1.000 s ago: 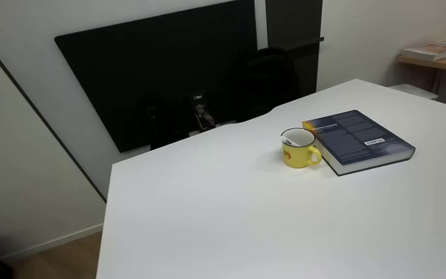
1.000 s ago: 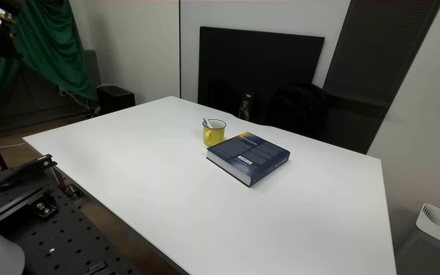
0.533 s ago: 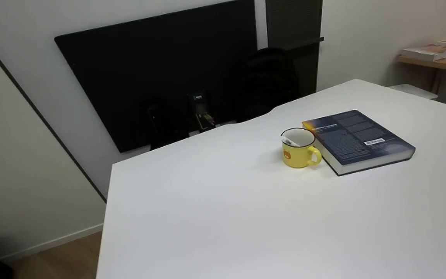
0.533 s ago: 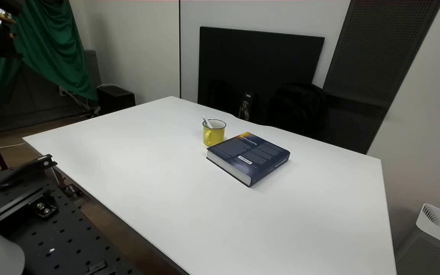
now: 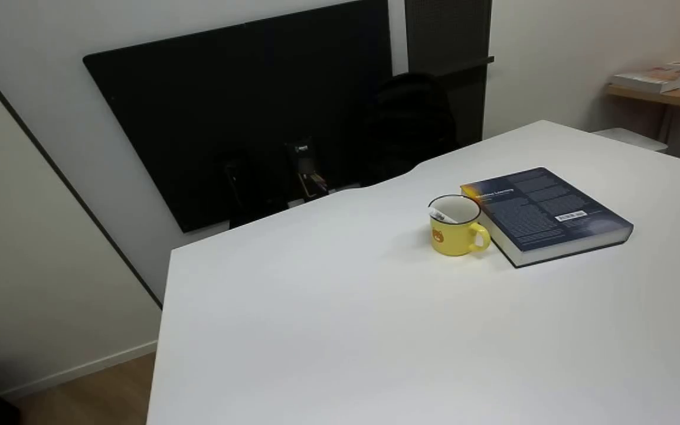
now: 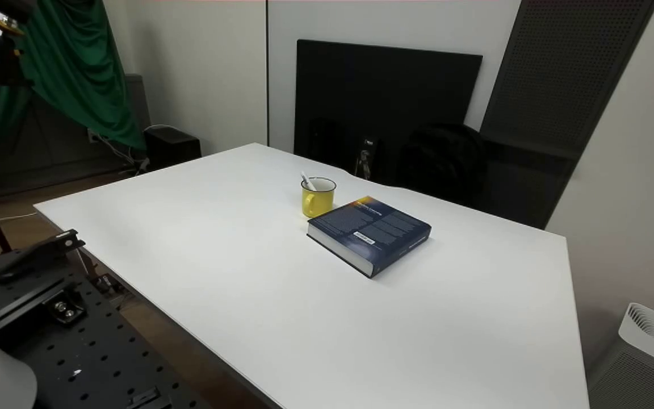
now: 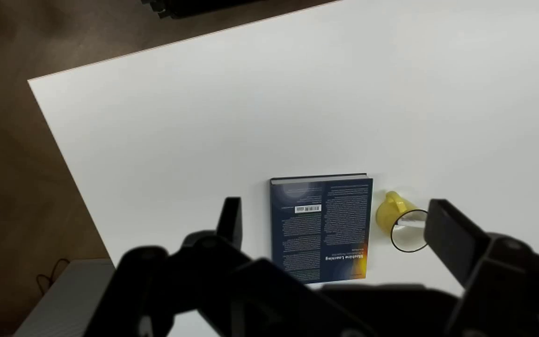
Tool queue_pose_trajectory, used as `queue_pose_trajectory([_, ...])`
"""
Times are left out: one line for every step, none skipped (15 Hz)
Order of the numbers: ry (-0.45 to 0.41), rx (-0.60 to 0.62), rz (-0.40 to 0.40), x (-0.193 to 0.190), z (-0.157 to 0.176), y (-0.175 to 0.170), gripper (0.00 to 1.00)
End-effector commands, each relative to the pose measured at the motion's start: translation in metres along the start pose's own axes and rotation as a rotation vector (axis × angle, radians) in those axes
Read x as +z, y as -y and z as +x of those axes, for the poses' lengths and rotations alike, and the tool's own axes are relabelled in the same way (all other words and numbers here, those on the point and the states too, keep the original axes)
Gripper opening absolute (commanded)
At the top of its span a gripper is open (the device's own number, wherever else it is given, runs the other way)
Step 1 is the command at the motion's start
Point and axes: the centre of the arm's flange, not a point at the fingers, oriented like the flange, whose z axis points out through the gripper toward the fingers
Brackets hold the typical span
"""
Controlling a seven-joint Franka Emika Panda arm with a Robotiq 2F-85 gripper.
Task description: Remove the marker from the mug cup and put it on the book
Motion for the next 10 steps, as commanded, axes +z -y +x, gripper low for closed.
queue_pose_trajectory([0.000,0.000,0.000,0.000,0.000,0.000,1.00])
queue_pose_trajectory([0.000,0.000,0.000,0.000,0.000,0.000,1.00])
queue_pose_trajectory([0.006,0.004,-0.016,0.008,0.006,0.002,1.00])
queue_pose_trajectory([0.024,0.001,-0.040,0.022,0.015,0.006,1.00])
queue_pose_trajectory([0.030,0.001,-0.068,0.035,0.022,0.010,1.00])
queue_pose_trajectory([0.036,-0.007,-0.119,0.053,0.032,0.016,1.00])
queue_pose_trajectory([0.046,-0.024,-0.162,0.068,0.040,0.022,1.00])
queue_pose_trajectory([0.047,-0.049,-0.218,0.086,0.048,0.031,1.00])
queue_pose_trajectory([0.056,-0.087,-0.272,0.106,0.055,0.041,1.00])
queue_pose_trajectory([0.062,-0.124,-0.320,0.122,0.060,0.050,1.00])
